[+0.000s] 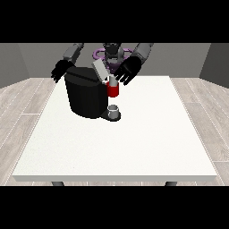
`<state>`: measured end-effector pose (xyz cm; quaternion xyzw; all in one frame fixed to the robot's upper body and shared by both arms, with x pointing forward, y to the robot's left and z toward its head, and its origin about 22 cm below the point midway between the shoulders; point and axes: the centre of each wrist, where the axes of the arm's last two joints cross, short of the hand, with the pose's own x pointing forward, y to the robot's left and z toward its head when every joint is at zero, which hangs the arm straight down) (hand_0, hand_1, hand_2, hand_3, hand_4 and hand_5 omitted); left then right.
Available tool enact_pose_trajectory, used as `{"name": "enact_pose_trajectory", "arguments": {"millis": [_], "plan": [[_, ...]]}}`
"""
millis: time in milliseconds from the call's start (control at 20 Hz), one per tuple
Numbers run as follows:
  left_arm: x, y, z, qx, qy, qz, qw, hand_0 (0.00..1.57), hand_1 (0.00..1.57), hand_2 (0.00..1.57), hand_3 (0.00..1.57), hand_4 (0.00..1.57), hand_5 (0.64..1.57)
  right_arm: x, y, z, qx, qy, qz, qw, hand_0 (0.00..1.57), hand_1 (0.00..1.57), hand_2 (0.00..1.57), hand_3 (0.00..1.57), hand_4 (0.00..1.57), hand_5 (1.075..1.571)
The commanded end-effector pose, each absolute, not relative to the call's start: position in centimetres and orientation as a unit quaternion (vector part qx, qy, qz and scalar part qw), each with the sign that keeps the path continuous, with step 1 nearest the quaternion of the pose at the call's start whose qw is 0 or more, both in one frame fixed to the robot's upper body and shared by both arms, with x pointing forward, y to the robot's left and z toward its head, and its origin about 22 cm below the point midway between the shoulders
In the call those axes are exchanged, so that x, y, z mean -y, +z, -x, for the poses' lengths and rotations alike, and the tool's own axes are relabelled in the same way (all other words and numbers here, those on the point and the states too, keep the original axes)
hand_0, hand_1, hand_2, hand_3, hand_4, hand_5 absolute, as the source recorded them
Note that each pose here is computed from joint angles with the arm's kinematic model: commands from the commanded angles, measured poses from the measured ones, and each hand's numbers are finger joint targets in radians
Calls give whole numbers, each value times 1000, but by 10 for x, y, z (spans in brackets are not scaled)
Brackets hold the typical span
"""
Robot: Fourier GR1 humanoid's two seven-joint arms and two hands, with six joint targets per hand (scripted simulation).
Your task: Insert the coffee pod into the coffee machine and close the lid
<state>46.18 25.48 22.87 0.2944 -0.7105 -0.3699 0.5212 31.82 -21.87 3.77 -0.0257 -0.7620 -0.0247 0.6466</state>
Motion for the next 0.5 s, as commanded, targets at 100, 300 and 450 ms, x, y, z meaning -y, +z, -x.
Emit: {"name": "enact_pose_trajectory", "arguments": {"millis": [100,300,450], "plan": [[-270,223,-462,700,-359,-307,536,1186,1186,1269,1202,515,1571,204,45,-311,758,-22,24,651,0,0,0,0,538,1571],[-256,220,-464,699,-369,-297,537,1185,1185,1250,1184,491,1571,211,42,-316,765,-22,28,643,0,0,0,0,499,1571],[-270,248,-462,705,-365,-299,530,1236,1236,1279,1197,487,1571,219,40,-316,772,-29,28,634,0,0,0,0,448,1571]]}}
